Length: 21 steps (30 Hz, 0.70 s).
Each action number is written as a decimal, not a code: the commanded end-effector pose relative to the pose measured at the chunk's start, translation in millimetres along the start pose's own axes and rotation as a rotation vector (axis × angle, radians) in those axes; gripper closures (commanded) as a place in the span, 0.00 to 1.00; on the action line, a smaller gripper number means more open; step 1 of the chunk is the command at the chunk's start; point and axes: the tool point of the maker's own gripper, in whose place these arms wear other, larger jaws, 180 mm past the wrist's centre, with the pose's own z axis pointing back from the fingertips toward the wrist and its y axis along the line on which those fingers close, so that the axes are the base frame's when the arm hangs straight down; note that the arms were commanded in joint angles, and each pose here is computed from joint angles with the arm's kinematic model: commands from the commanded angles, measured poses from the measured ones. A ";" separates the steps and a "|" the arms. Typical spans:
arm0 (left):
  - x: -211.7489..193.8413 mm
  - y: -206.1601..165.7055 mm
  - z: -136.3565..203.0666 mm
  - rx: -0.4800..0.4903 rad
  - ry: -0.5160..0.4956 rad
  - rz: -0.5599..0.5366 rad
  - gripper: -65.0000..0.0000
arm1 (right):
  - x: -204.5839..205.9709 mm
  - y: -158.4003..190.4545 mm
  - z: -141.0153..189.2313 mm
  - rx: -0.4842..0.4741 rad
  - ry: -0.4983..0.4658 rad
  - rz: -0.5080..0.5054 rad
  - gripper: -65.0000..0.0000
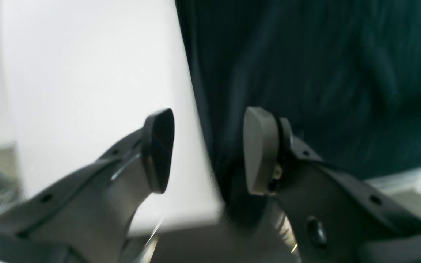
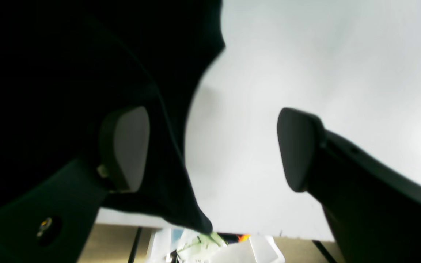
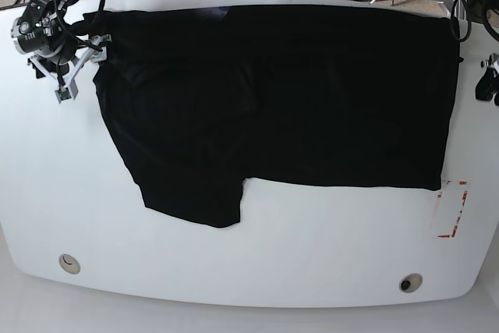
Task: Layout the t-shirt on the table in an organized manner, then fold the t-shirt properly
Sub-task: 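Release the edge and move both grippers to the shirt's sides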
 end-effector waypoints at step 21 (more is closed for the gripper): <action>25.4 -50.4 -127.3 -0.034 0.031 0.080 0.56 | 103.5 22.5 -23.3 0.124 -0.245 -0.132 0.52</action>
